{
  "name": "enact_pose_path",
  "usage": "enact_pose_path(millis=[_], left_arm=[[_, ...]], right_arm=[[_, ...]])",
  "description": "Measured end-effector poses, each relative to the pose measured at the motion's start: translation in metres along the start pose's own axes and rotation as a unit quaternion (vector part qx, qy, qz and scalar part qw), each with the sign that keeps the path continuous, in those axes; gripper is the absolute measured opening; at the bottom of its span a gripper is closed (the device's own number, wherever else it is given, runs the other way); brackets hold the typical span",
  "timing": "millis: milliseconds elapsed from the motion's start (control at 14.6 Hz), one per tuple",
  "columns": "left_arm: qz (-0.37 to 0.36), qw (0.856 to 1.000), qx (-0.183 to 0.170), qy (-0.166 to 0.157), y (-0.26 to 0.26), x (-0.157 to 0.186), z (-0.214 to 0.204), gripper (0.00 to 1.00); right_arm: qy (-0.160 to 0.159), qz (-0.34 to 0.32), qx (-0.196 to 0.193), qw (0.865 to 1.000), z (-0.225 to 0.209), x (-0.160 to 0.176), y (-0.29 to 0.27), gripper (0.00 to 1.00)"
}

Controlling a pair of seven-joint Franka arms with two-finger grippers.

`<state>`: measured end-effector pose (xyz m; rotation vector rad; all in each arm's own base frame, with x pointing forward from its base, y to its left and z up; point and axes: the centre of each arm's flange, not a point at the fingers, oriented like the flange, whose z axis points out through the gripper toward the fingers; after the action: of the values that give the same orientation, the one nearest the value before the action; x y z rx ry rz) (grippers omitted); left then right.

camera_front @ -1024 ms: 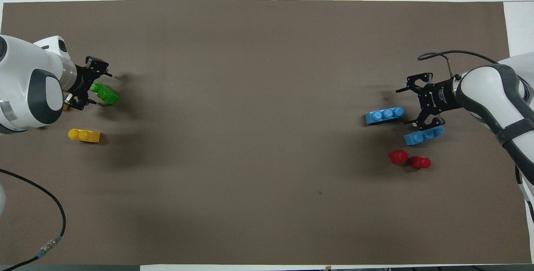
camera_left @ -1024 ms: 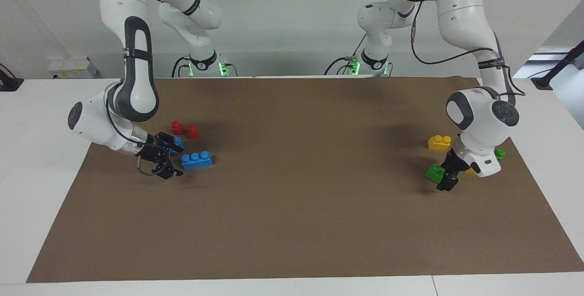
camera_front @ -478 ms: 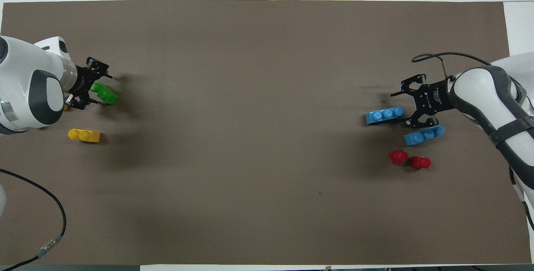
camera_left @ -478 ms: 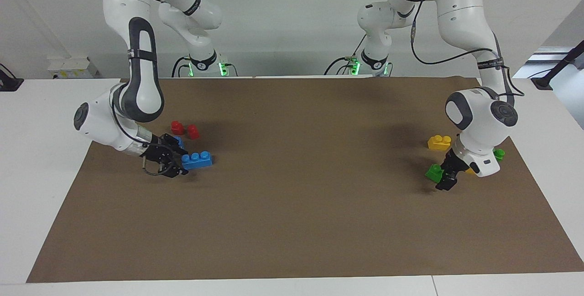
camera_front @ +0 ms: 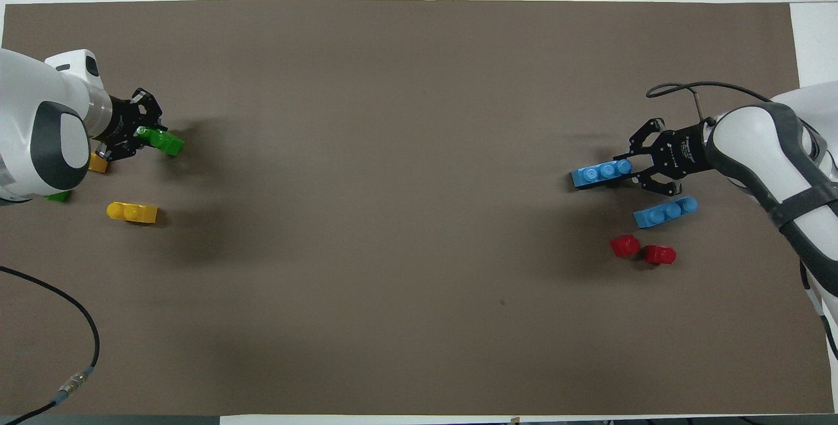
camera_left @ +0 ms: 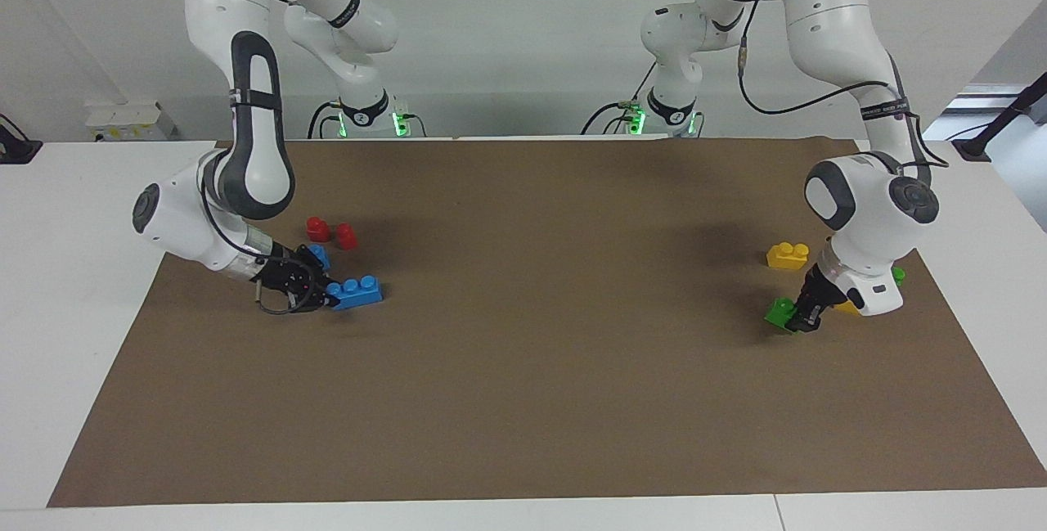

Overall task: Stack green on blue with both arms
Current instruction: 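Lift the green brick with the left gripper while the right gripper carries the blue brick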

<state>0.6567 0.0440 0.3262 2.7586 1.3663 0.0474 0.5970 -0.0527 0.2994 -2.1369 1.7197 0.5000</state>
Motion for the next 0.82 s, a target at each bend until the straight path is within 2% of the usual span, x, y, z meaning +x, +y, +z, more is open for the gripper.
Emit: enact_pose_path(millis=[205, 410, 615, 820], left_arm=[[0.002, 1.0, 0.002, -0.004, 0.003, 0.0, -0.023, 0.34], [0.006, 1.0, -0.001, -0.006, 0.01, -0.009, -0.076, 0.34], [-0.029, 1.0, -0.003, -0.008, 0.02, -0.04, -0.118, 0.34], [-0.087, 0.996, 0.002, -0.014, 0.041, -0.089, -0.143, 0.34]], right_arm=[[-0.02, -0.016, -0.002, 1.0, -0.048, -0.046, -0.033, 0.34], [-0.023, -0.012, 0.001, 1.0, -0.089, -0.129, -0.065, 0.34], [-0.024, -0.017, -0.019, 0.999, -0.068, -0.219, -0.075, 0.34], [-0.015, 0.05, -0.005, 0.999, -0.027, -0.32, -0.08, 0.34]])
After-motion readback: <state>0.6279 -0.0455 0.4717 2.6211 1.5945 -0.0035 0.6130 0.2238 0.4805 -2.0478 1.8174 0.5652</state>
